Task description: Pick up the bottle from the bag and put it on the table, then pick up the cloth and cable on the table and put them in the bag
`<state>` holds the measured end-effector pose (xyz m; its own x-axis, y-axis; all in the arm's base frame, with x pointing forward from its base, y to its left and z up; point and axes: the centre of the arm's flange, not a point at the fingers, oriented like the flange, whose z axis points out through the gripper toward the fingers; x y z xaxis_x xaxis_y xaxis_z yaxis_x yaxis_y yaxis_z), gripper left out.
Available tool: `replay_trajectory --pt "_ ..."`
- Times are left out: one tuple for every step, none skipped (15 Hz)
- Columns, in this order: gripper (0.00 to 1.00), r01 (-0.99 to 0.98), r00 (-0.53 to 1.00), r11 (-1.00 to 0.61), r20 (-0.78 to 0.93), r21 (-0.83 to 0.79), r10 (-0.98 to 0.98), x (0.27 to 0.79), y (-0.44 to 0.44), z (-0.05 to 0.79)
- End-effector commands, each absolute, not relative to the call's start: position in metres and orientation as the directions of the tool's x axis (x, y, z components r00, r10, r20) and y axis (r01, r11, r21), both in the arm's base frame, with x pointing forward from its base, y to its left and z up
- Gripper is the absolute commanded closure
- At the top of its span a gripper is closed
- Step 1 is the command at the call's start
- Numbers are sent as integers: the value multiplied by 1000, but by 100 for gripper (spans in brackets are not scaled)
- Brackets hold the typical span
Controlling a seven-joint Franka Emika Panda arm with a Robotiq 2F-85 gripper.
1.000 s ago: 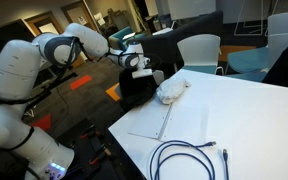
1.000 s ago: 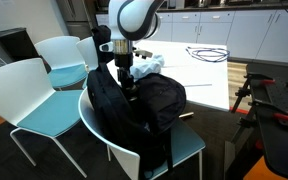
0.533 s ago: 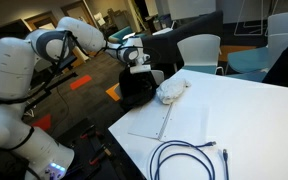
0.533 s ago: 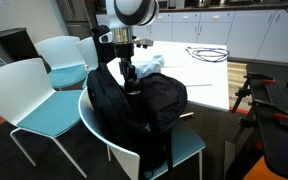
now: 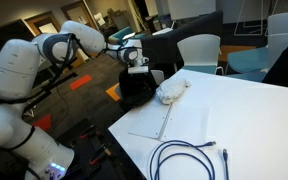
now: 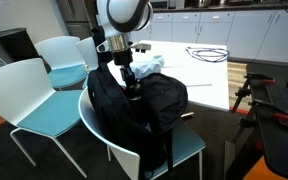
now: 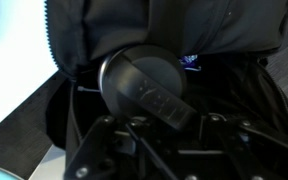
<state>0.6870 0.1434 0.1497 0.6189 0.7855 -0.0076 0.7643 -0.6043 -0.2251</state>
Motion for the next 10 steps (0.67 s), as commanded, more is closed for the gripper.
replay_trajectory --pt "94 727 648 -661 -133 -185 750 694 173 133" --pt "93 720 659 -678 -160 -149 735 689 177 129" --pt "55 717 665 -688 -183 -112 724 686 182 127" --pt "53 716 676 -696 -204 -44 708 682 184 126" --pt "52 725 675 -688 -210 12 708 680 186 128" --pt "46 747 659 -660 -205 72 724 679 185 132" --pt "38 765 642 -632 -204 122 739 679 185 136" --pt "31 783 622 -598 -202 171 756 679 182 140" --pt "23 791 610 -574 -206 213 765 679 180 143" --pt "16 801 595 -549 -219 240 773 680 177 146"
